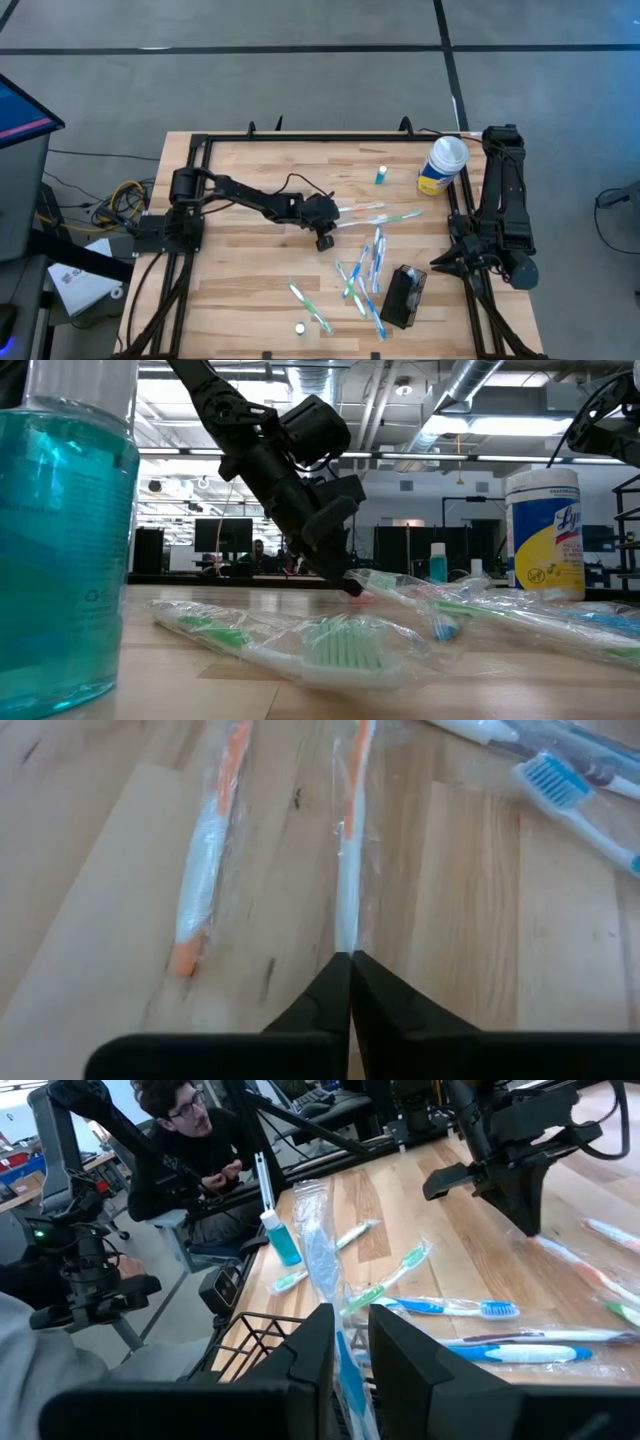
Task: Pick & Place toothbrushing station
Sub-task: Put the orange toothbrush into the black wire organizer
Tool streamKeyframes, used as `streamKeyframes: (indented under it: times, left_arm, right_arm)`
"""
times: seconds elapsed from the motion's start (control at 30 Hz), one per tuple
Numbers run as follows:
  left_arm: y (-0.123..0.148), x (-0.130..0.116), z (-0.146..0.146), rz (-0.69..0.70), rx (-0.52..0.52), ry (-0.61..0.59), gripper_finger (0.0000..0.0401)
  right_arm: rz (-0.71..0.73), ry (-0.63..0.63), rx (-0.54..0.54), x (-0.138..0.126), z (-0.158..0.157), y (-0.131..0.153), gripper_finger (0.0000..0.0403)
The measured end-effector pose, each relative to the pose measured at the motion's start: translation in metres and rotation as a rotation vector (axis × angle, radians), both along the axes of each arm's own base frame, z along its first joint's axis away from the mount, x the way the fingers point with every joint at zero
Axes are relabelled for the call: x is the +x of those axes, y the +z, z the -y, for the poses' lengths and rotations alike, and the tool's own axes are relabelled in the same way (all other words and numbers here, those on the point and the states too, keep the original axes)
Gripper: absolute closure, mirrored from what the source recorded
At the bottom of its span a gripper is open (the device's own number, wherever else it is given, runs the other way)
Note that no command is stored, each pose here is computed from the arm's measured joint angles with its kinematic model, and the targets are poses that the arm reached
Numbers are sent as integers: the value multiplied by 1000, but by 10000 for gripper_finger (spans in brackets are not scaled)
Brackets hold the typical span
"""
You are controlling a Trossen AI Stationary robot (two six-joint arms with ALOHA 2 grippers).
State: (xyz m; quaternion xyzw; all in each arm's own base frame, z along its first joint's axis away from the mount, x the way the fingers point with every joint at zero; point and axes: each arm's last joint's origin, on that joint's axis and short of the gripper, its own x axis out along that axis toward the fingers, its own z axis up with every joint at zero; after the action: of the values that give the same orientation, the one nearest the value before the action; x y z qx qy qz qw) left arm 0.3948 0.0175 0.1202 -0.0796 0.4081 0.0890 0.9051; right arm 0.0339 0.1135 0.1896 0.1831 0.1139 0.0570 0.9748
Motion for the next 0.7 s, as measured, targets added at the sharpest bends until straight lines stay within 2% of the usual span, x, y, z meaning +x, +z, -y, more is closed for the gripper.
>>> streamKeyframes:
  times: [0.33,0.7]
  left_arm:
    - [17,-1,-1,44,17,11,401]
    - [75,-10,10,207,81,12,401]
  right_arm:
    - [0,-1,-1,0,0,0,345]
    - [6,2,-26,0,0,0,345]
